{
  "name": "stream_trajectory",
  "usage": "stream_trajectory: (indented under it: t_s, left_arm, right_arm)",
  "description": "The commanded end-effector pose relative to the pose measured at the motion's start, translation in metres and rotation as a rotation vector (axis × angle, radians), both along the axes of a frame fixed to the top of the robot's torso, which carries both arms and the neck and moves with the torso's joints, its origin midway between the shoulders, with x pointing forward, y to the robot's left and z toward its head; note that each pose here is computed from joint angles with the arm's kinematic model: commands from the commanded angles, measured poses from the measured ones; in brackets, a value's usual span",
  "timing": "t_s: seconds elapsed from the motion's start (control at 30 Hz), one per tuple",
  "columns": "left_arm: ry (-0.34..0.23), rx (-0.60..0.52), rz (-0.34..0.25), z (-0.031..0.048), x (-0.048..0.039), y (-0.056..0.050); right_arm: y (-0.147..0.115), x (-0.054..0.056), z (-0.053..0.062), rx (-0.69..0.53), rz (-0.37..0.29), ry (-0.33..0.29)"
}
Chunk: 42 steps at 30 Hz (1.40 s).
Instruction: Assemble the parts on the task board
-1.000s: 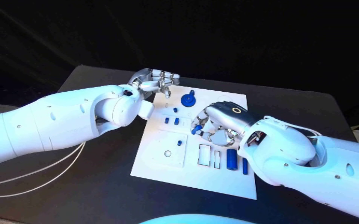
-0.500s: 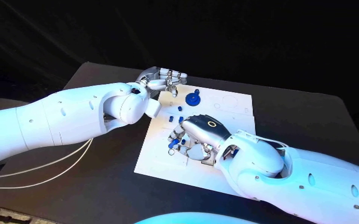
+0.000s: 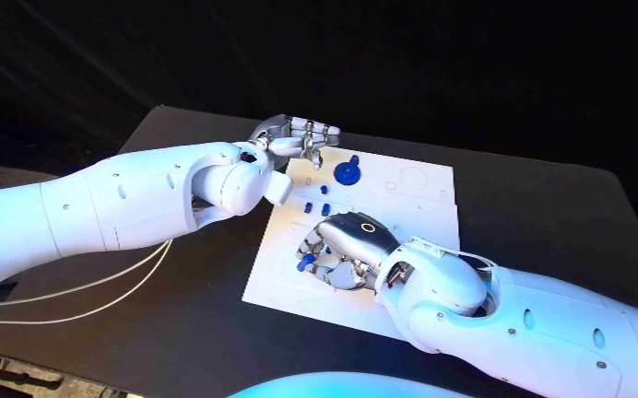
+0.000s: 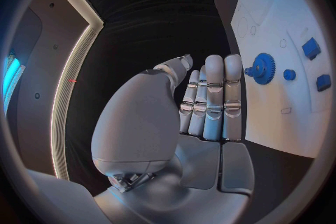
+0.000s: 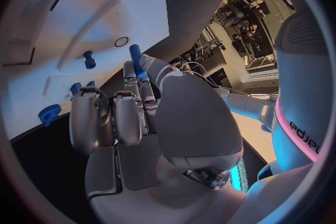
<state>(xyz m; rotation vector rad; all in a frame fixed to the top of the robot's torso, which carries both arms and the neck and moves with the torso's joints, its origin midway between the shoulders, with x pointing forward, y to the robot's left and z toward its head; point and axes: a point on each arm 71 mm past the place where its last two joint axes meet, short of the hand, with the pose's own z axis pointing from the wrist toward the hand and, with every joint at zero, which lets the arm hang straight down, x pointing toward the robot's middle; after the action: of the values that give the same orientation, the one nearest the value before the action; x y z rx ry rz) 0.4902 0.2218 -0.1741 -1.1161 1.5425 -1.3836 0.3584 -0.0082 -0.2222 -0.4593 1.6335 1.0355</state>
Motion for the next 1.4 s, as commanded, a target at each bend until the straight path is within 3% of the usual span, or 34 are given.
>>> stream_trajectory:
  t_s: [0.03,0.73,1.4]
  left_arm:
    - [-0.002,-0.013,-0.019,0.0009,-0.0004,-0.003]
    - [-0.001,-0.012,-0.018,0.0004,0.0002,-0.002]
    - [0.0,-0.012,-0.02,0.0003,0.0002,-0.002]
  right_arm:
    - [0.001,0.0,-0.004,-0.04,0.012,-0.002]
    - [-0.002,0.005,-0.011,-0.134,-0.004,-0.037]
    - [0.008,0.003,-0.013,-0.134,0.008,-0.047]
